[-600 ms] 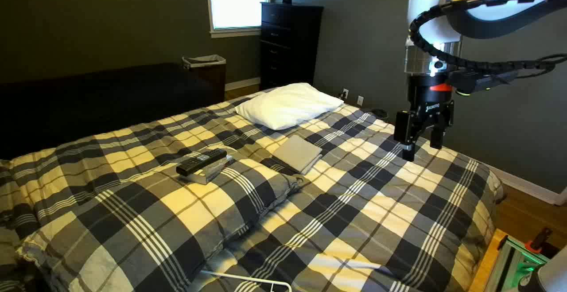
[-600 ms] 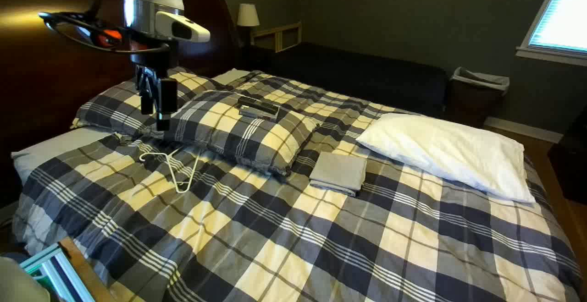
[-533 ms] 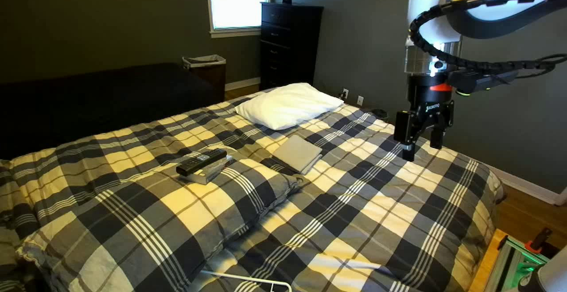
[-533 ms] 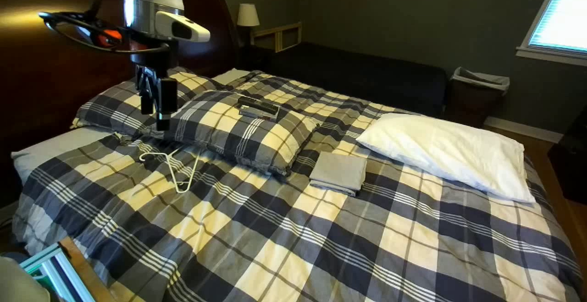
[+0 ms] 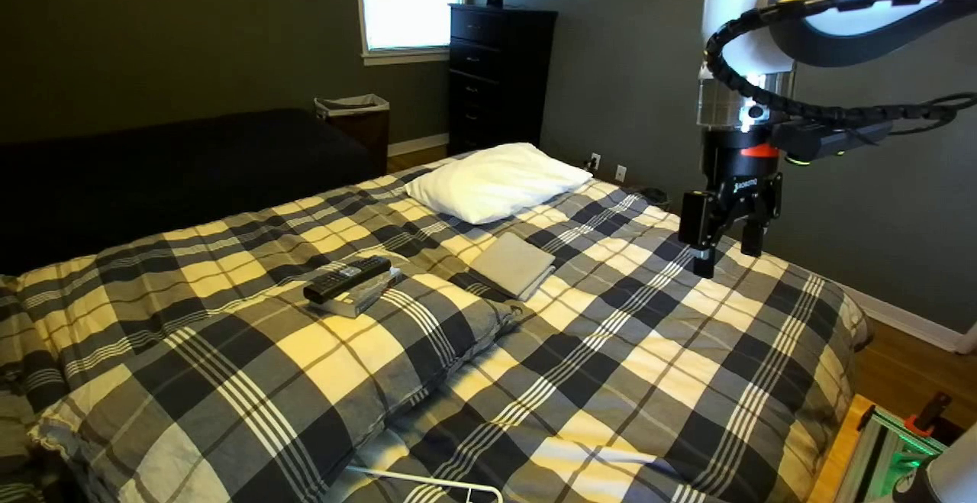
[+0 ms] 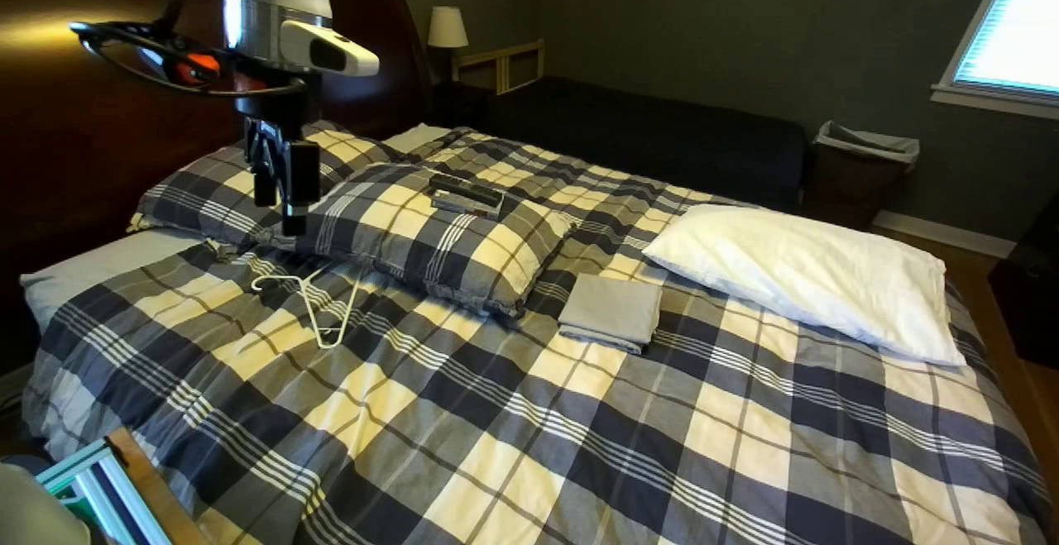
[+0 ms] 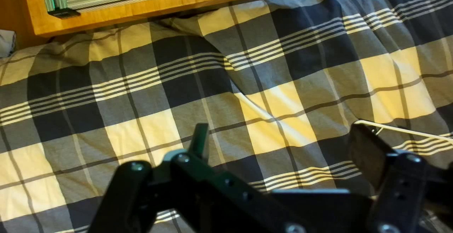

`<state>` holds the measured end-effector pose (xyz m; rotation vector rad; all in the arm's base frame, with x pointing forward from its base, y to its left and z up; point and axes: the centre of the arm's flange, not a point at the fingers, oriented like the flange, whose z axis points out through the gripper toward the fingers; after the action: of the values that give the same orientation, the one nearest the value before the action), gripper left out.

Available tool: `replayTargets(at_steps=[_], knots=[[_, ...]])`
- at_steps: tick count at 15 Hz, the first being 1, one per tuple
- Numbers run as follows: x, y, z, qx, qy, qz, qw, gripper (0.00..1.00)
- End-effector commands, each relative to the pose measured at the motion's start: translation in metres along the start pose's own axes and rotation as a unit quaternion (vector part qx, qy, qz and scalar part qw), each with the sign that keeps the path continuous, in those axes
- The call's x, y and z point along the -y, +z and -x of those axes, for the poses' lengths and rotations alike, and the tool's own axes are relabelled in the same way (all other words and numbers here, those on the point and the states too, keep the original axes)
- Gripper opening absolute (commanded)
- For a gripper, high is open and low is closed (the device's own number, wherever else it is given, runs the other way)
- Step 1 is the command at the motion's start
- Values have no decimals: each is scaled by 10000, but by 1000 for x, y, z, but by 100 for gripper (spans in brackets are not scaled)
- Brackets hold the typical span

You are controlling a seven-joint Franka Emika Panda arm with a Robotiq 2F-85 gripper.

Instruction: Put the white hanger on the checkered pillow on the right.

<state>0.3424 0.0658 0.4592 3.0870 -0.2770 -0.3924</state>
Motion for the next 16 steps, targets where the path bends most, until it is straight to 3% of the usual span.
replayTargets(at_steps=[1, 11, 14, 16], knots=[[0, 0, 0, 0, 0, 0, 10000, 100], [0, 0, 0, 0, 0, 0, 10000, 100], [37, 4, -26, -44, -543, -297, 9981, 100], [71, 9, -41, -227, -1123, -548, 9919, 100]])
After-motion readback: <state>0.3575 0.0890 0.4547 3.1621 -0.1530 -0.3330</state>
